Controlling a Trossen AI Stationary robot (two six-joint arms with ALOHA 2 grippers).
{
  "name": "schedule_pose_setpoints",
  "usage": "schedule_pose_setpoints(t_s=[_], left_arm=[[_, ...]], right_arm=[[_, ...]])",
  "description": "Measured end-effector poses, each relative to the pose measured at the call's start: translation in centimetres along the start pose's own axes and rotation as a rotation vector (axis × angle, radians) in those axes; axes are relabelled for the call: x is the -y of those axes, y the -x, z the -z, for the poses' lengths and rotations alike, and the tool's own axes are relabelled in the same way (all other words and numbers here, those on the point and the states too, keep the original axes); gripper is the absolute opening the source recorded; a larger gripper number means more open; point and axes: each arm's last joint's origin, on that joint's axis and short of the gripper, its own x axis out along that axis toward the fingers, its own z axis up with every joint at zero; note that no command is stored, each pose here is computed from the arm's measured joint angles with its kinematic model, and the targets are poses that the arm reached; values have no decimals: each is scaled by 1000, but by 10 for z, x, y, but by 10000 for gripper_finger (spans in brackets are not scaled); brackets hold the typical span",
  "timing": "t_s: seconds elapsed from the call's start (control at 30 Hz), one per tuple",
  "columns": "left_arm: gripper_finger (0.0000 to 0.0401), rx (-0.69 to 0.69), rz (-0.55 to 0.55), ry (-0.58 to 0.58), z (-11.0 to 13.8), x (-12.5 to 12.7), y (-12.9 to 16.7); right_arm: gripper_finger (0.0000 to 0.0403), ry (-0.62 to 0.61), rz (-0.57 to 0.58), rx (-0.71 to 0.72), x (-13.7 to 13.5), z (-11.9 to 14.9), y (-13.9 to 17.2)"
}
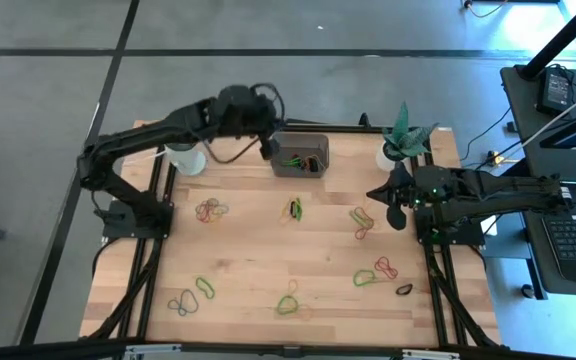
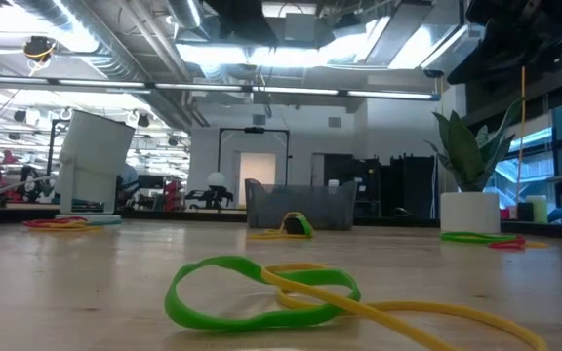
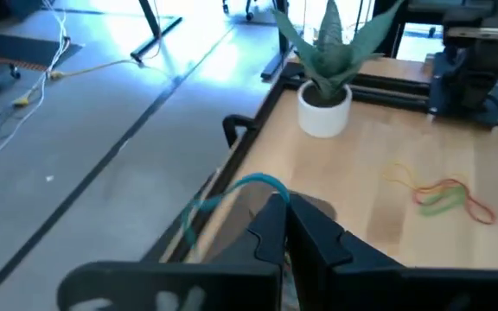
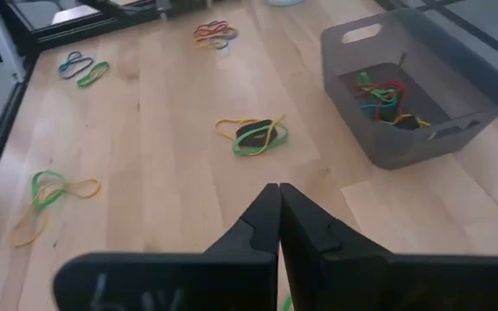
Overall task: Pick and place rubber bands into bin
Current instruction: Put the blue rubber band into the bin
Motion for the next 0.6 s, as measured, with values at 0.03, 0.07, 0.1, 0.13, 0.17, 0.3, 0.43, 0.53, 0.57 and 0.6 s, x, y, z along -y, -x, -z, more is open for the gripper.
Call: schedule_pose_setpoints(t_s=[0.03, 0.07, 0.1, 0.13, 0.17, 0.3, 0.43, 0.53, 0.57, 0.6], left_arm=[[4, -2, 6, -11, -1, -6, -5], [4, -11, 15, -19, -1, -11, -11], [4, -25, 27, -27, 1, -16, -17], [4, -38, 41, -37, 3, -21, -25], [4, -52, 56, -48, 5, -24, -33], [4, -127, 113, -73, 22, -33, -65], [4, -210, 127, -85, 41, -38, -97], [4, -278, 135, -87, 58, -40, -122], [4, -301, 141, -92, 64, -41, -130], [4, -321, 146, -102, 70, -40, -137]], right_arm=[[10, 0, 4, 1, 0, 0, 0], [10, 0, 4, 2, 0, 0, 0], [10, 1, 4, 5, 0, 0, 0], [10, 1, 3, 7, 0, -1, 0], [10, 1, 5, 8, 0, -1, 0], [10, 2, 22, 12, 1, -1, 0], [10, 1, 36, 19, 1, -1, 0], [10, -9, 34, 29, 1, -2, 0], [10, -24, 39, 32, 1, -2, 0], [10, -35, 49, 35, 1, -2, 0]])
